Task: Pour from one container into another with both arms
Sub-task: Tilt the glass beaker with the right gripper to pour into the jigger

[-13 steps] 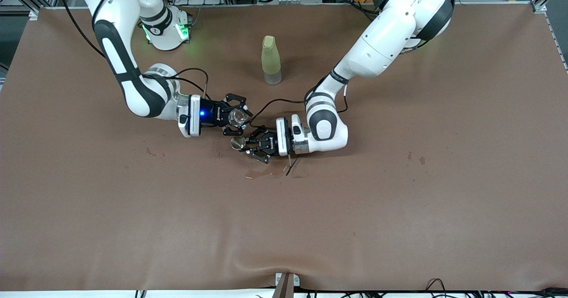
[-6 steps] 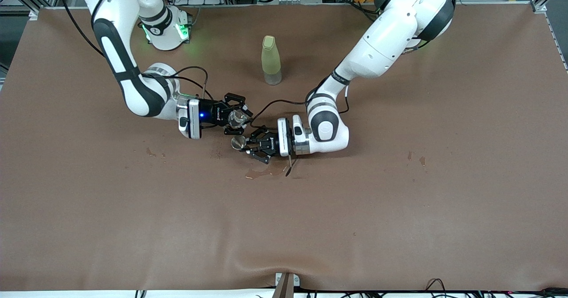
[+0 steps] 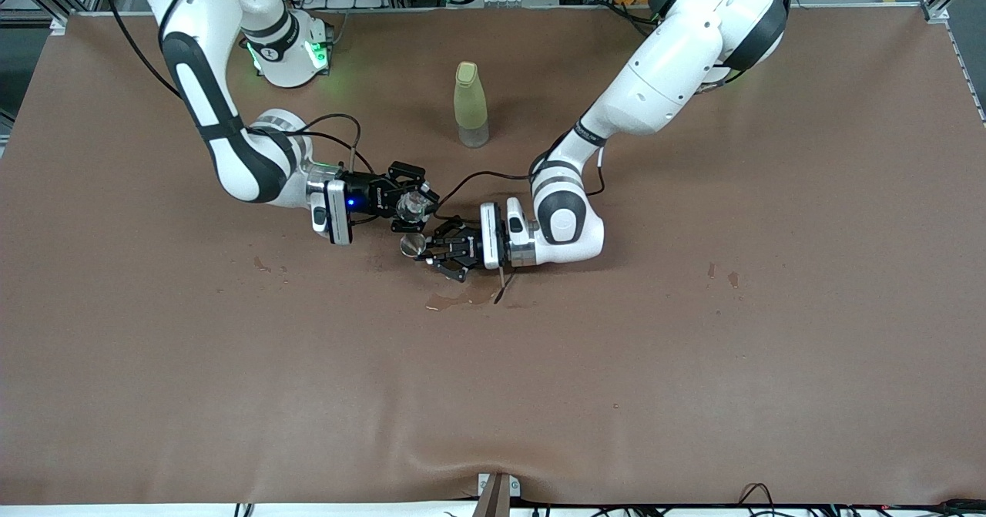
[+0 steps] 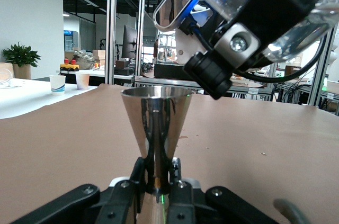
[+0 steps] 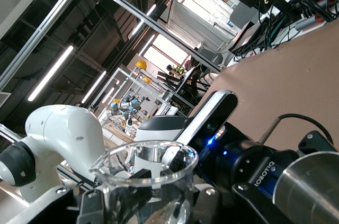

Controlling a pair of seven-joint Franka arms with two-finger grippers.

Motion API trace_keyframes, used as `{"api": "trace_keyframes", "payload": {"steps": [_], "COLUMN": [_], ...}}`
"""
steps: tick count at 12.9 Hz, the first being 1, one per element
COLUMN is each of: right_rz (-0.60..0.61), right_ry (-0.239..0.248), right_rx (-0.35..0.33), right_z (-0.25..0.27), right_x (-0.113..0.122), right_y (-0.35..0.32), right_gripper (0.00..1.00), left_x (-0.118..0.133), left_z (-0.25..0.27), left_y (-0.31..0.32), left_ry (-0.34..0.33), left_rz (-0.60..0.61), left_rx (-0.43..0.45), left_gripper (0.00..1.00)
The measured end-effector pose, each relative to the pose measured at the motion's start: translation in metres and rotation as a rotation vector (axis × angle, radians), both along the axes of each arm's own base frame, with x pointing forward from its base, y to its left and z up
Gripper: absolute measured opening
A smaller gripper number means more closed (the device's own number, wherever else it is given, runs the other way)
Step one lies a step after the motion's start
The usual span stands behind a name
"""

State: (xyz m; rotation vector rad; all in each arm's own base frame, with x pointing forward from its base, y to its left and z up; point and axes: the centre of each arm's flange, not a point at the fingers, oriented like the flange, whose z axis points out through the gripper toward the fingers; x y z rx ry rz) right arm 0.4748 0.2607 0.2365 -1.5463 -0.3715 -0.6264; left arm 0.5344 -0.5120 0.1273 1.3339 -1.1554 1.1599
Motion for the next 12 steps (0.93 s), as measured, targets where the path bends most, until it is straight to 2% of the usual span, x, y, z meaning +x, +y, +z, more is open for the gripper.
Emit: {"api": "trace_keyframes", "payload": {"steps": [12], "right_rz": [0.017], "right_ry": [0.274], "right_rx": [0.049], "right_z": [0.0005], "right_x": [-0.0032], "right_y": [0.0056], "right_gripper": [0.17], "left_x": [-0.0007], "left_z": [-0.0013], "left_y": [0.0007], "left_ry": [0.000], "left_rz": [0.000], "left_rx": [0.002], "left_gripper": [0.21]}}
